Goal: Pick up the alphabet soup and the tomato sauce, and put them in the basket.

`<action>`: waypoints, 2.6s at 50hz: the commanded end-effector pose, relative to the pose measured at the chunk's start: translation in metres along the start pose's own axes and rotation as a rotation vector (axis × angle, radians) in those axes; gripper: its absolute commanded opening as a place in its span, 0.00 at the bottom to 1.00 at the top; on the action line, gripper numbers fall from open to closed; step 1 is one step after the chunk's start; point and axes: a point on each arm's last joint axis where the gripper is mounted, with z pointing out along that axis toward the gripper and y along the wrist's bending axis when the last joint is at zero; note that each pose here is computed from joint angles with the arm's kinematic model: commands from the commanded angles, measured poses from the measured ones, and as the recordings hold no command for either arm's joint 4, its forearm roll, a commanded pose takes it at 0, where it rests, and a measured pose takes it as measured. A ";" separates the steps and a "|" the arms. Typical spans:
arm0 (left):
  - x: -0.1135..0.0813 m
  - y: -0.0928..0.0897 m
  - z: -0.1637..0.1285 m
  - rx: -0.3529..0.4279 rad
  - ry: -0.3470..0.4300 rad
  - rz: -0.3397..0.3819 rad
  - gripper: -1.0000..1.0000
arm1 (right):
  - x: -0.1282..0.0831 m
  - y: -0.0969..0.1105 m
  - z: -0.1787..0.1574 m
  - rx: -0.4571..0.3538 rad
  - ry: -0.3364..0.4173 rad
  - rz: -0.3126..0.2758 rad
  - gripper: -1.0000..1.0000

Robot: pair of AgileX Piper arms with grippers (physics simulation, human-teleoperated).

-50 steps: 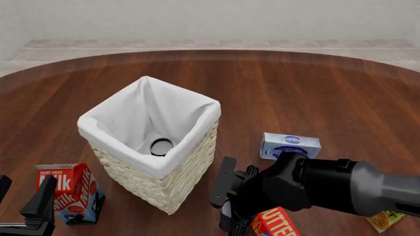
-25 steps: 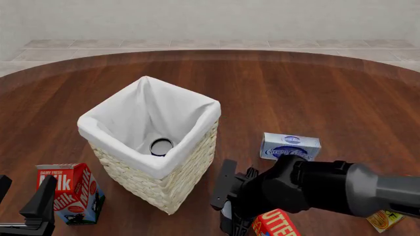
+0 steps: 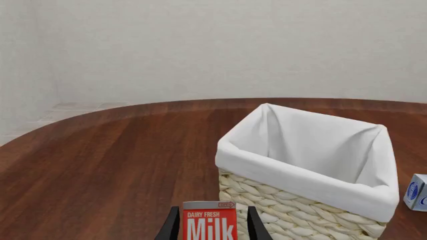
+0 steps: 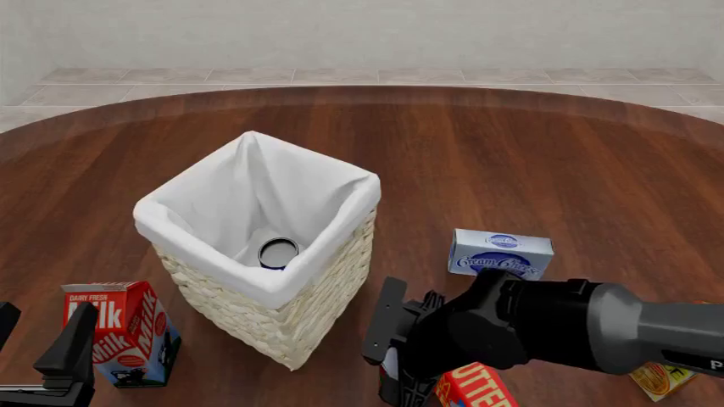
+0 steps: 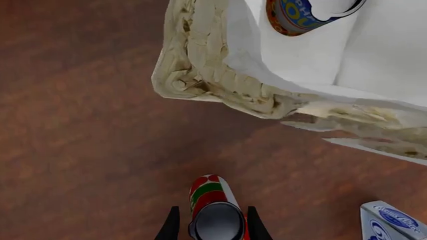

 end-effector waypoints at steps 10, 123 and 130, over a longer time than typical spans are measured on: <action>0.000 0.000 0.000 0.000 0.000 0.000 1.00 | -0.001 -0.002 0.001 0.004 -0.002 -0.006 1.00; 0.000 0.000 0.000 0.000 0.000 0.000 1.00 | -0.022 0.015 -0.067 0.019 -0.144 -0.098 0.00; 0.000 0.000 0.000 0.000 0.000 0.000 1.00 | -0.028 0.016 -0.078 0.022 -0.167 -0.106 0.00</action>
